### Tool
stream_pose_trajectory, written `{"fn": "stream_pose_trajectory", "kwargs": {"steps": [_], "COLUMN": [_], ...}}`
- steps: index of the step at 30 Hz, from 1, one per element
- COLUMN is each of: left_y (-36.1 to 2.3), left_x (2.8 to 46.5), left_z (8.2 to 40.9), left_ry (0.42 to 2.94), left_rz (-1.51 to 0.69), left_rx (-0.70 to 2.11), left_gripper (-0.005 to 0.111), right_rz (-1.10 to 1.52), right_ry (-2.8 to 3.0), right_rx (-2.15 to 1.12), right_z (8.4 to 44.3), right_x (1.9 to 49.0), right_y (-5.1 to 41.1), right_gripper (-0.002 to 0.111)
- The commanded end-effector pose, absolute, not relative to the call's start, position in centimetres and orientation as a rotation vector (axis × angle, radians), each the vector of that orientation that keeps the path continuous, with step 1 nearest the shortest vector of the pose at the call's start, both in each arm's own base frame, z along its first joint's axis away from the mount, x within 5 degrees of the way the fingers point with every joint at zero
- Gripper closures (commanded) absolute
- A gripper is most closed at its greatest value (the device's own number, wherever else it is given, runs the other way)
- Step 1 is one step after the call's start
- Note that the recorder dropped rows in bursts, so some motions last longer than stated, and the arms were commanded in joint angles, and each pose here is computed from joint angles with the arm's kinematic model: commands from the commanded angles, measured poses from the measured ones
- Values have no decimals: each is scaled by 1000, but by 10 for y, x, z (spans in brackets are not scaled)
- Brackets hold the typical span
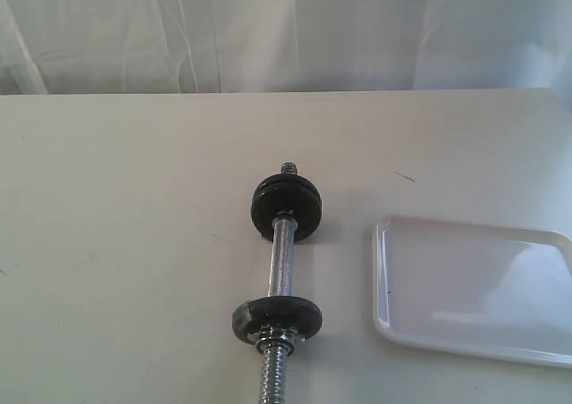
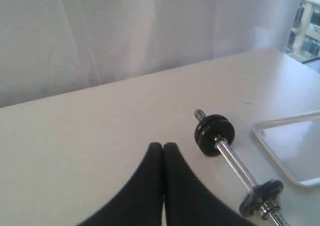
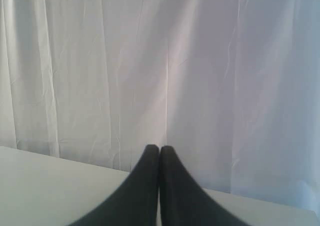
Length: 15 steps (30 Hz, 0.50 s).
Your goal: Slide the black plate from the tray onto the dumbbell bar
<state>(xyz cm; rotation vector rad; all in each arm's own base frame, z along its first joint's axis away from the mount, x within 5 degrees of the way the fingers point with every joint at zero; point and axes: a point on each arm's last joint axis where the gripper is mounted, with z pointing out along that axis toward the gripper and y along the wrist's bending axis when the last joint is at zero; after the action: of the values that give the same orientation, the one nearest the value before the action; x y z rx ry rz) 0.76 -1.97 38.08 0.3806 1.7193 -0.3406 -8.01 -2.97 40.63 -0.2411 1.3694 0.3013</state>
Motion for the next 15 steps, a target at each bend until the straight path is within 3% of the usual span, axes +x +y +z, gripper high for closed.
{"fn": "stream_pose_trajectory", "kwargs": {"steps": [1,15], "left_y": [-16,-14], "left_x": [-13,-13], "left_z": [376,363], "left_ry": [1655,1615], "left_rz": [-305,-303], "left_rx": [329,312], "left_gripper": [107,107], "right_rz": [303,303], "right_ry": [1366,1366], "right_rx": [-234,-234], "right_z": [406,406], "right_x": [-80,-80], "right_y": [-29,-29], "right_gripper": [108,108]}}
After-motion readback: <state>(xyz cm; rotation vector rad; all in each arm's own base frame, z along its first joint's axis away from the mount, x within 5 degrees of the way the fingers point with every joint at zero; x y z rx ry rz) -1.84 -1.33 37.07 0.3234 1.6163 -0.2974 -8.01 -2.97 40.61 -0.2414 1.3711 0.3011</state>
